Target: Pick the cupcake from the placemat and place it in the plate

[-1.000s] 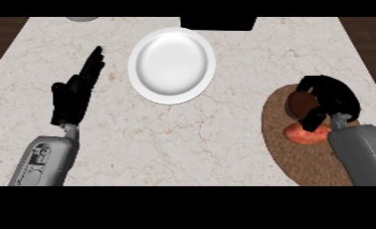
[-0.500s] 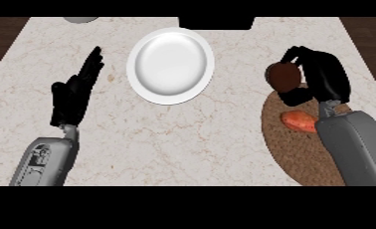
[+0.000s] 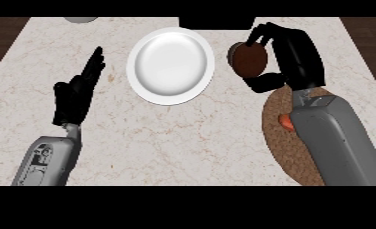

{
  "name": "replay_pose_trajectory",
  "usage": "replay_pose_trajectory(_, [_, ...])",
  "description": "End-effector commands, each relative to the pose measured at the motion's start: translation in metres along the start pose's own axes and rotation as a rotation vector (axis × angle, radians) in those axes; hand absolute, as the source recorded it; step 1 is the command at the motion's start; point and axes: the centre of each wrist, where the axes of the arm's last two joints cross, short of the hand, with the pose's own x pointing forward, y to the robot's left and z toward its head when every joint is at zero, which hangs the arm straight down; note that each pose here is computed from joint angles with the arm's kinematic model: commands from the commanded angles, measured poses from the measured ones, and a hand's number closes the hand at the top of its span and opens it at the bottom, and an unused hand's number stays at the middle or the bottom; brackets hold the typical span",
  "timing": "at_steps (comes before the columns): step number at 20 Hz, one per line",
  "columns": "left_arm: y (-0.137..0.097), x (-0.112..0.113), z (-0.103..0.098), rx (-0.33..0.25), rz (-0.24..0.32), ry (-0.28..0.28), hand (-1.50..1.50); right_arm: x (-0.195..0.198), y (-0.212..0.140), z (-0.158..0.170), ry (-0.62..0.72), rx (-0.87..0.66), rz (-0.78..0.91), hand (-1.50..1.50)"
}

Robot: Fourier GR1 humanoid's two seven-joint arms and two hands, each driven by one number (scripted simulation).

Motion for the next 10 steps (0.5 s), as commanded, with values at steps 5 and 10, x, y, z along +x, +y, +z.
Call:
replay_pose_trajectory(5, [0.013, -0.016, -0.005, -0.01, 0.002, 0.004, 0.0, 0.057, 0.049, -0.039, -0.012, 0.112, -0.121, 1.5])
replay_pose_trajectory(10, [0.01, 0.0, -0.008, 0.0, 0.003, -0.027, 0.0, 0.085, 0.075, -0.068, -0.03, 0.136, -0.142, 1.5])
